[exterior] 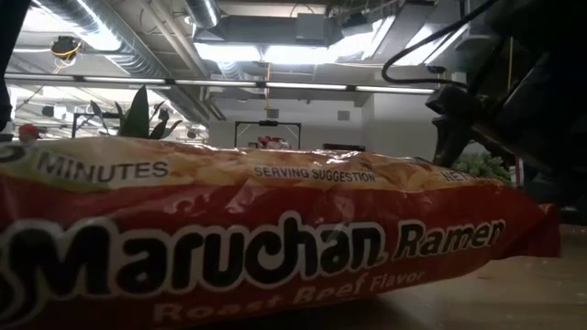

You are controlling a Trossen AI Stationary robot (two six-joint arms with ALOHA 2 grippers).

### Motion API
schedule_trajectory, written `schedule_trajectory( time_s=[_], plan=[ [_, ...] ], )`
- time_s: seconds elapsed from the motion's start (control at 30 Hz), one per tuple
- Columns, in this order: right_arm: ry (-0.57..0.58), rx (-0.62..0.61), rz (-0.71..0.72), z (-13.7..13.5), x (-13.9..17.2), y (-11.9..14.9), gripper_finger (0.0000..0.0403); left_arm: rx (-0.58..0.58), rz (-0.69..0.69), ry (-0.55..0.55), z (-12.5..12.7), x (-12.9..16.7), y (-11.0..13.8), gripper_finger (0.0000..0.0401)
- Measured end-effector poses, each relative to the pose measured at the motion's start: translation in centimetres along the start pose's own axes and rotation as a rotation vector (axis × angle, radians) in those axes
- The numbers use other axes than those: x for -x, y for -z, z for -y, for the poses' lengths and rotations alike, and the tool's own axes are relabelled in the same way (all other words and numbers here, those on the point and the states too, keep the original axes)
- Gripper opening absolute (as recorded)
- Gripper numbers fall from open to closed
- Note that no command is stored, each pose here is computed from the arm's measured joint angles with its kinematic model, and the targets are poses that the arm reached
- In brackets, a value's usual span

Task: Sort Maruchan noodles
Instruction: Put the orange noodle pack into the right transparent bin

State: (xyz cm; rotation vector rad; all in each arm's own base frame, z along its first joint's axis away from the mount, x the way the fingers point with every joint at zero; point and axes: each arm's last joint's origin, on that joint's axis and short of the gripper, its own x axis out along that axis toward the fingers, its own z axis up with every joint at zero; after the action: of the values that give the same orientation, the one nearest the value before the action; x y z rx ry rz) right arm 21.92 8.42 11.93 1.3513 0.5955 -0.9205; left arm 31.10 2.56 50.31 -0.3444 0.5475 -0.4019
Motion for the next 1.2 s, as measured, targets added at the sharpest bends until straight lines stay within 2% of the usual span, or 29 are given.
schedule_trajectory(
  time_s=[0.2, 0.33, 0.47, 0.57, 0.67, 0.83, 1.0, 1.2],
  plan=[
    [-0.049, -0.025, 0.041, -0.4, -0.6, -0.1, 0.0363, 0.004, -0.013, -0.005, -0.3, -0.4, 0.2, 0.0234],
    [-0.037, -0.032, 0.039, -0.4, -0.7, -0.3, 0.0312, -0.014, 0.006, -0.002, -0.3, -0.5, 0.0, 0.0234],
    [-0.061, 0.013, 0.047, -0.6, -0.6, -0.4, 0.0253, -0.016, 0.009, -0.002, -0.4, -0.6, -0.1, 0.0234],
    [-0.093, 0.055, 0.03, -0.7, -0.2, -0.1, 0.0232, -0.016, 0.008, 0.001, -0.4, -0.5, -0.1, 0.0234],
    [-0.131, 0.05, 0.015, -1.0, 0.2, 0.3, 0.0236, -0.015, 0.007, 0.002, -0.4, -0.5, -0.1, 0.0234],
    [-0.167, 0.015, -0.004, -1.0, 1.2, 0.8, 0.0272, -0.013, 0.002, 0.001, -0.4, -0.6, 0.0, 0.0234],
    [-0.254, -0.094, 0.062, -1.1, 2.1, 1.2, 0.0307, -0.036, 0.001, -0.002, -0.4, -0.6, 0.0, 0.0234],
    [-0.133, -0.085, 0.002, -0.6, 0.9, 0.9, 0.0342, -0.057, -0.002, 0.0, -0.4, -0.6, 0.0, 0.0234]
  ],
)
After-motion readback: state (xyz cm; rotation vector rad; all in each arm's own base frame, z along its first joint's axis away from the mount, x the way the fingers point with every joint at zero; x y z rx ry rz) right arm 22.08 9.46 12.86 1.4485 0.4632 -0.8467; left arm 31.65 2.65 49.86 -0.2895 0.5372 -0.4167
